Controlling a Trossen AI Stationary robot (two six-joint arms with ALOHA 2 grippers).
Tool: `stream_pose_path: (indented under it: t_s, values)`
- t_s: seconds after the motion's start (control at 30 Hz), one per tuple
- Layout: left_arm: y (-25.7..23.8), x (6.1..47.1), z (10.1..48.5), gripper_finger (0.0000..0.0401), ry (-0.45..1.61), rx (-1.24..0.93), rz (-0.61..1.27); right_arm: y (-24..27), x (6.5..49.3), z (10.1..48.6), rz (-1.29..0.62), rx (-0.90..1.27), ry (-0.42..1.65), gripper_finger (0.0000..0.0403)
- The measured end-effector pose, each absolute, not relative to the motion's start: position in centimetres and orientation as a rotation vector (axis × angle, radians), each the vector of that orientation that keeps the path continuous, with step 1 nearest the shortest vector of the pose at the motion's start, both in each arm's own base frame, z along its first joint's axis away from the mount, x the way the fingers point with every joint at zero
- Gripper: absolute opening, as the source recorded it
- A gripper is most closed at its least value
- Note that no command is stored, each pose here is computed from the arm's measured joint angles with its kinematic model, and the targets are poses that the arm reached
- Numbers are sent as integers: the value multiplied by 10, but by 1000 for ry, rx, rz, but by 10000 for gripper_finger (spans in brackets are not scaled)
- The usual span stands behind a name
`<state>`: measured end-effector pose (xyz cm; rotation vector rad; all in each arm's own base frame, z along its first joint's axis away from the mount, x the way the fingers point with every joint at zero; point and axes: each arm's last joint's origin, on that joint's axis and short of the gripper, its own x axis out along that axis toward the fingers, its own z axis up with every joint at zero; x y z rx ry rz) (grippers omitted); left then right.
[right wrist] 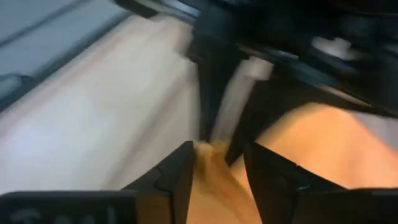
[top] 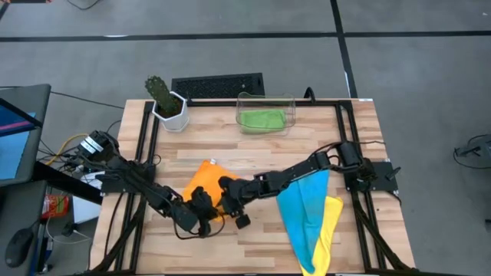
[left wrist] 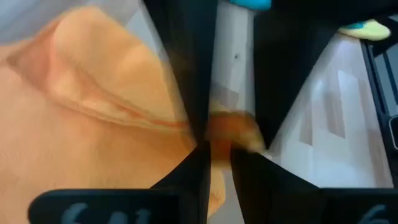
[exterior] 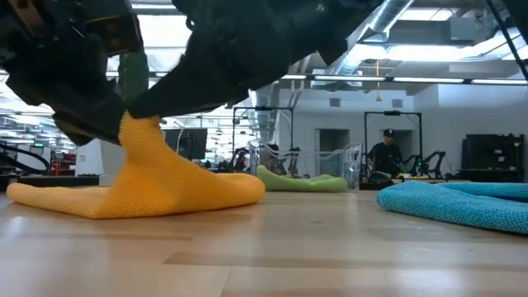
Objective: Fold microfiber towels
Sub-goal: Fold the orange towel
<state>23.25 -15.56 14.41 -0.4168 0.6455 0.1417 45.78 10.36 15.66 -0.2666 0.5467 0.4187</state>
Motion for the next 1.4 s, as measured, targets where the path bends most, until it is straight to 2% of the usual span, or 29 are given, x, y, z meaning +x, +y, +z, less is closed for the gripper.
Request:
stream_pose_path:
  t_s: [0.13, 0.33, 0.5, 0.7, 0.87, 1.0, 1.17, 1.4]
  values:
    - [-156, 230, 142, 55, 678, -437, 151, 88, 461, 158, 363, -269, 545, 167]
    - [-160, 227, 142, 55, 677, -447, 135, 84, 458, 156, 401, -217, 597, 162]
    - [-166, 222, 142, 55, 685, -466, 125, 73, 452, 188, 414, -218, 565, 155]
    - [-171, 218, 142, 54, 662, -460, 145, 47, 449, 177, 400, -198, 662, 146]
    - [-169, 217, 141, 54, 646, -446, 187, 39, 445, 172, 501, -169, 704, 136]
    - [-166, 216, 139, 54, 642, -410, 229, 59, 441, 172, 643, -239, 668, 133]
    - [-165, 215, 138, 54, 650, -406, 245, 92, 438, 173, 707, -413, 608, 148]
    - [-161, 212, 135, 54, 680, -363, 281, 87, 445, 180, 617, -424, 540, 188]
